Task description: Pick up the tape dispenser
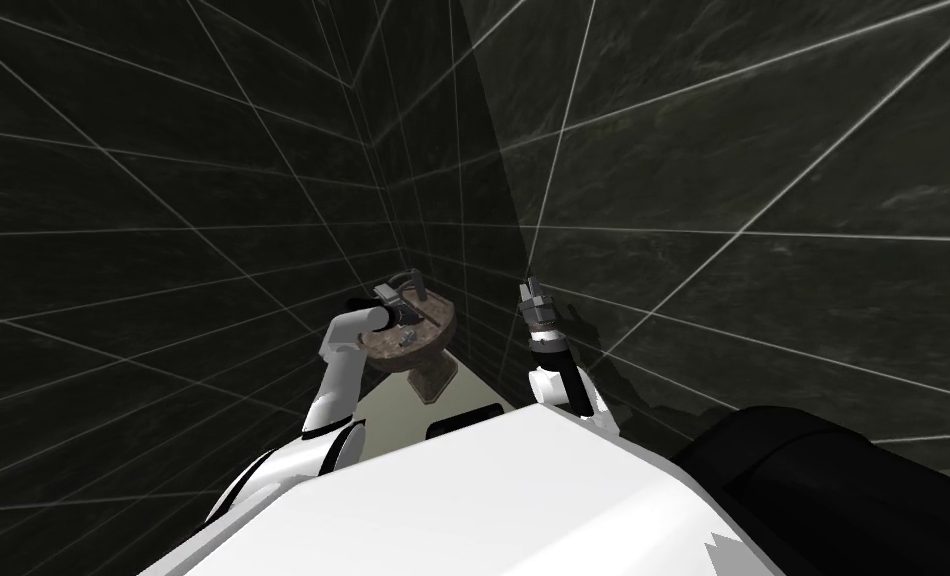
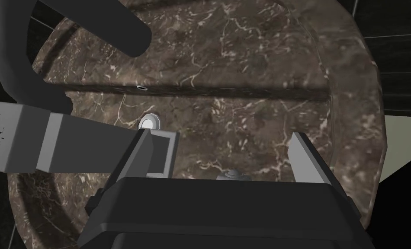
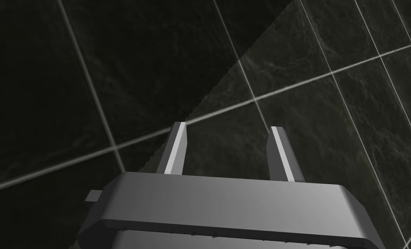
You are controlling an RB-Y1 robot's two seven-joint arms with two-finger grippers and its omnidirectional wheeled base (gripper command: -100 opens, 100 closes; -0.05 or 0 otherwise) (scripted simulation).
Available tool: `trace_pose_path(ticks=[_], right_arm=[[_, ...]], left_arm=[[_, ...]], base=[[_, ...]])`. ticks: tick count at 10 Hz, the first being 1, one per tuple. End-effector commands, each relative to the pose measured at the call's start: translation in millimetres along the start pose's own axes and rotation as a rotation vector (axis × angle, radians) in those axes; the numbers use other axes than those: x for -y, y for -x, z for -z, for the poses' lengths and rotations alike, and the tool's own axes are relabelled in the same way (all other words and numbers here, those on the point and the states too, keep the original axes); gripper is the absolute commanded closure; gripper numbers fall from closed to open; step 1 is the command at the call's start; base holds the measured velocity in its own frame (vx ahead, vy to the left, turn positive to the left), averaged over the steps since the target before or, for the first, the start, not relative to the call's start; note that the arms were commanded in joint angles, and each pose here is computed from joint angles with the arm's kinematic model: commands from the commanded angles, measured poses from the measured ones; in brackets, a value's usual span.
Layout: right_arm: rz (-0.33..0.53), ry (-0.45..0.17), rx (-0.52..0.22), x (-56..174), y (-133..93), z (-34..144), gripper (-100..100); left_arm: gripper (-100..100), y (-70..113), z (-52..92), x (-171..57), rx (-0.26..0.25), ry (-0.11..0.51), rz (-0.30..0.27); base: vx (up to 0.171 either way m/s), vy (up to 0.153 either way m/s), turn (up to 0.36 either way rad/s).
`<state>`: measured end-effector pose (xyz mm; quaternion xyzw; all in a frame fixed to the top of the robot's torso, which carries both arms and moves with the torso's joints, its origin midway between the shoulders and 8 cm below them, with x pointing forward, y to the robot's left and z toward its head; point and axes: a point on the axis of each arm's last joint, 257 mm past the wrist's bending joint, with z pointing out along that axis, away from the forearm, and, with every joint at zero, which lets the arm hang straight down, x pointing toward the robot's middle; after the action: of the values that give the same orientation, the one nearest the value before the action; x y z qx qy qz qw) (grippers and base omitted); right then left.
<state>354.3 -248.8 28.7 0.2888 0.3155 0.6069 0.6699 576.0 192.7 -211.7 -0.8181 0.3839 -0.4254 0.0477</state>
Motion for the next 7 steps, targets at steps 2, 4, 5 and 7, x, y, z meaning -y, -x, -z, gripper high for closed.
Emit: trace_pose_path(ticks=[2,4,5,7], right_arm=[[0.0,0.0,0.0,0.0,0.0,0.0,0],[0.0,0.0,0.0,0.0,0.0,0.0,0],[0.0,0.0,0.0,0.0,0.0,0.0,0],[0.0,0.0,0.0,0.0,0.0,0.0,0]], left_arm=[[-100,15.9,-8.4,-24.6,0.068,0.099,0.018],[-100,25.4,-11.1,-37.7,0.109,0.152,0.029],[-100,28.3,-10.2,-40.9,0.12,0.165,0.029],[-100,39.7,-11.5,-53.4,0.164,0.215,0.04]], base=[[0.058,0.017,0.06],[0.064,0.014,0.069],[0.064,0.016,0.04],[0.069,0.02,0.054]])
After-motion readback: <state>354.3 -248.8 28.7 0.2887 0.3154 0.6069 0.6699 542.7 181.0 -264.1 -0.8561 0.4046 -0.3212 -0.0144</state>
